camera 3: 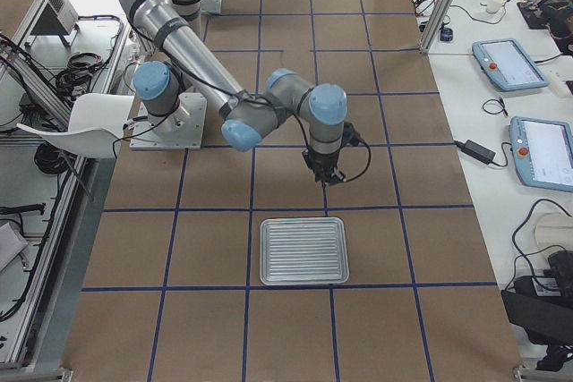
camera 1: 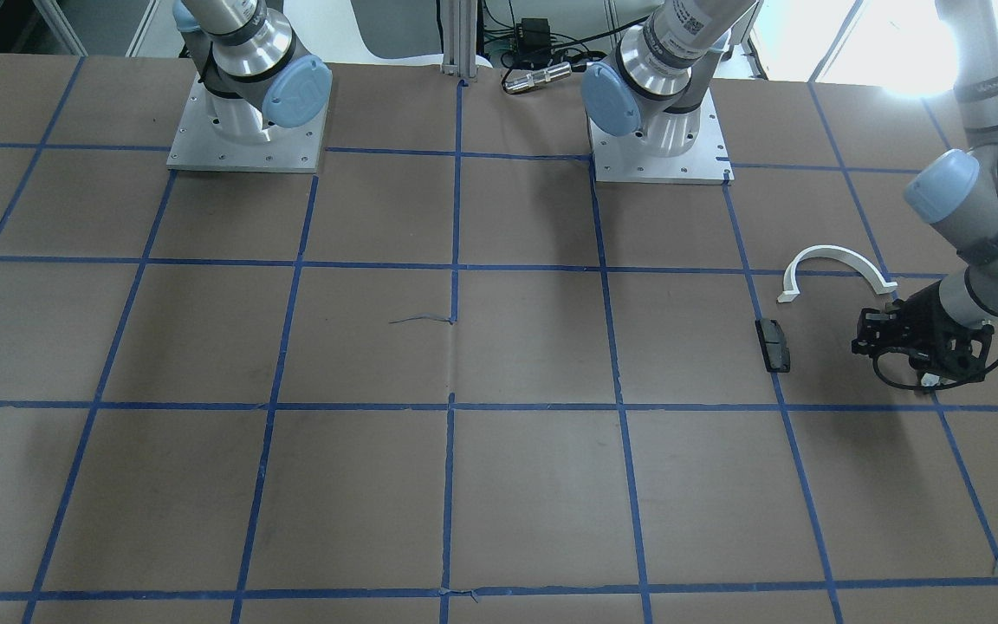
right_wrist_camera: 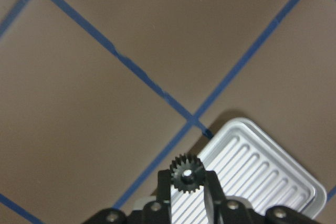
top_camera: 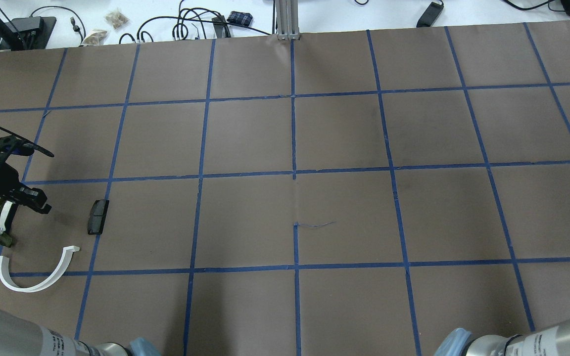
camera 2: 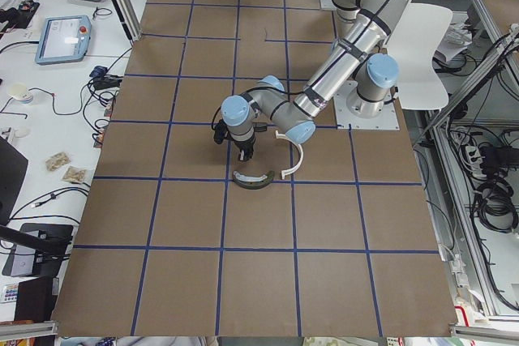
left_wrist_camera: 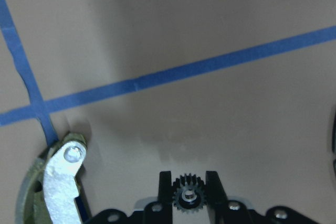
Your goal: Place bearing gear from tray to pile
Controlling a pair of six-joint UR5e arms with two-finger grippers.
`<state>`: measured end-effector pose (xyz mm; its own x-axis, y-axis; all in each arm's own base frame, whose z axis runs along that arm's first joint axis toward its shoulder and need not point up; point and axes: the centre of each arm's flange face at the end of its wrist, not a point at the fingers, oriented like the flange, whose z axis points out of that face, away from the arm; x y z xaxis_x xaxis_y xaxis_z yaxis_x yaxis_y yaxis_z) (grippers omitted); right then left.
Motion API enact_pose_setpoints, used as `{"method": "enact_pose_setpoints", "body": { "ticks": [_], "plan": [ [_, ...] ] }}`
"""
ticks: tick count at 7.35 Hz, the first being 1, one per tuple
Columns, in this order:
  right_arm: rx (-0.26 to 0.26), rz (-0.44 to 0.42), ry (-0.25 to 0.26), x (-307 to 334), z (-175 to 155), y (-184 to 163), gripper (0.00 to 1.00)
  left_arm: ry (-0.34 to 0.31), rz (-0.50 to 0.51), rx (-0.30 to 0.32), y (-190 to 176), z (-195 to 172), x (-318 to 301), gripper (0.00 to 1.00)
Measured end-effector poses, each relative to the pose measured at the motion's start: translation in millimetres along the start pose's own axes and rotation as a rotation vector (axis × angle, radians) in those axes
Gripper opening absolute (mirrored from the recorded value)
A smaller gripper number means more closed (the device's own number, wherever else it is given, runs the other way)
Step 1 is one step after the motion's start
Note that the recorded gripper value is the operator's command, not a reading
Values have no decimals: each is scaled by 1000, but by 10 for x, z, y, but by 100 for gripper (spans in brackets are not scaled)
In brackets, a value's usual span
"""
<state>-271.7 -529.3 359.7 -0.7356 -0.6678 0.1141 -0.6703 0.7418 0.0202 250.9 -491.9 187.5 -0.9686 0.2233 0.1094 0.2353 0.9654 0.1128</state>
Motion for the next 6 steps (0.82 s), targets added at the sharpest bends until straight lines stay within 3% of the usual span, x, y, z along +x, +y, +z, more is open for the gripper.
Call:
{"method": "enact_pose_setpoints", "body": {
  "ticks": [1, 2, 4, 6],
  "plan": [
    [-5, 38, -10, -408, -340, -482, 0, 3, 12, -9, -12, 24, 124, 69],
    [-5, 104, -24, -867, -629, -918, 0, 3, 18, -11, -19, 23, 192, 82],
    [-8, 251, -47, -1883, -936, -1824, 0, -24, 26, 9, -78, -143, 240, 94],
    [-11, 409, -65, -3042, -911, -2731, 0, -77, 63, 45, -327, -521, 438, 96]
  ]
}}
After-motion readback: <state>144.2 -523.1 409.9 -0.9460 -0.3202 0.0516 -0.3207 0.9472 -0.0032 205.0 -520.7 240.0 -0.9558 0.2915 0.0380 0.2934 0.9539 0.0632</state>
